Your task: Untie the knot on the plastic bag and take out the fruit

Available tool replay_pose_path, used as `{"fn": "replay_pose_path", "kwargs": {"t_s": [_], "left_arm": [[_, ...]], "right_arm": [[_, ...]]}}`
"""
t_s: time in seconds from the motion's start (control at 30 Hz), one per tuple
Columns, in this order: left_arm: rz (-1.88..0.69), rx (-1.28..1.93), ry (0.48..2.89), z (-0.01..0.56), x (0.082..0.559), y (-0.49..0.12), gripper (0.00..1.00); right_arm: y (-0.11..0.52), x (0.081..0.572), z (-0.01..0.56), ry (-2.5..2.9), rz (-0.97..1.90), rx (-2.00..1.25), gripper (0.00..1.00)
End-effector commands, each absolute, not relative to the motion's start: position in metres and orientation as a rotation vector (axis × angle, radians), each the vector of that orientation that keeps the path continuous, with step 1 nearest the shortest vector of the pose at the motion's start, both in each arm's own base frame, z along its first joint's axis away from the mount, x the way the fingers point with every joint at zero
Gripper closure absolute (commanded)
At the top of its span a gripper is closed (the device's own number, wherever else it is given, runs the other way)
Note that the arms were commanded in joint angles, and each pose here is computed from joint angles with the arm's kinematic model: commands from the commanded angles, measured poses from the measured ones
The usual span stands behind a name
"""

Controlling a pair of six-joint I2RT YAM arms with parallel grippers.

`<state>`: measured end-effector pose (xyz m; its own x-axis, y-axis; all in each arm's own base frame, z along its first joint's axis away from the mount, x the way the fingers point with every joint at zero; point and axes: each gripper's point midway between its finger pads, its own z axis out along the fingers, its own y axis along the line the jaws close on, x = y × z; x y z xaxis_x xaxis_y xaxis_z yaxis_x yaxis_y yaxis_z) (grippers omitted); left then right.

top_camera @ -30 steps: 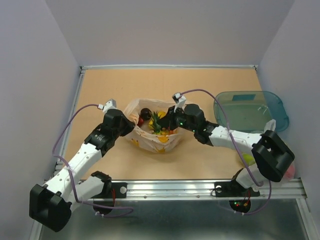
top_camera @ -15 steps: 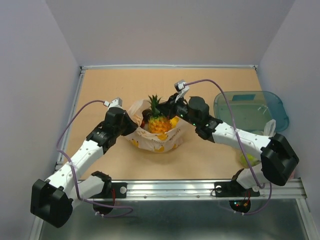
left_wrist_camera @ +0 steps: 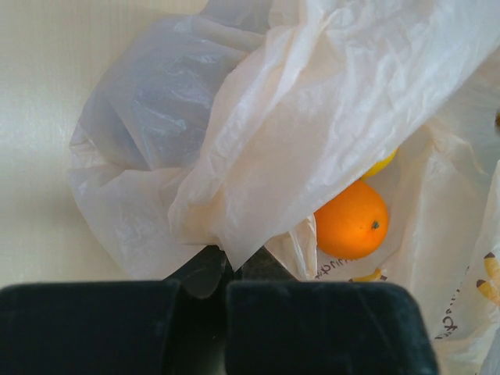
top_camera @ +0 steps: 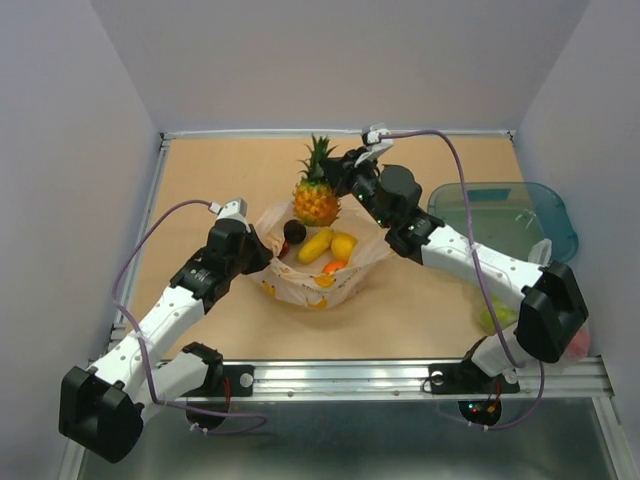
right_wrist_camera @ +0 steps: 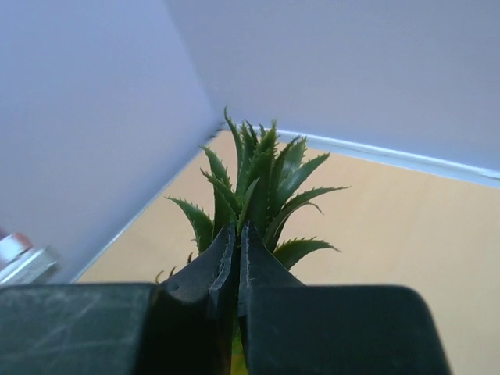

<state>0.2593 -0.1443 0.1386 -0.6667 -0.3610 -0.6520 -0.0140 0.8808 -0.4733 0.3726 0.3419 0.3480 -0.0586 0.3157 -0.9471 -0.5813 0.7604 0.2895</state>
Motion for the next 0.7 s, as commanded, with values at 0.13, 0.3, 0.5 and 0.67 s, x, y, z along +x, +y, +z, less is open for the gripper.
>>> {"fn": "replay_pose_path", "kwargs": {"t_s": [0.13,0.3,0.5,0.67], "left_arm": [[-0.513,-0.081,2.147,0.150,0.263,-0.140,1.00],[-0.507,0.042,2.137,0.149,0.262,-0.144,1.00],[-0.576,0.165,2.091,0.161,0.256,-0.156,1.00],[-0.619,0.192,1.975,0.181,0.253,-0.158,1.00]], "right_arm": [[0.187,0.415,0.375,1.426,0.417,0.142,0.99],[0.112,0.411,0.376,1.416,0.300,0.260,0.99],[0.033,0.418,0.334,1.510,0.083,0.404,0.99],[-0.037,0.418,0.274,1.591,-0.079,0.575,0.99]]}}
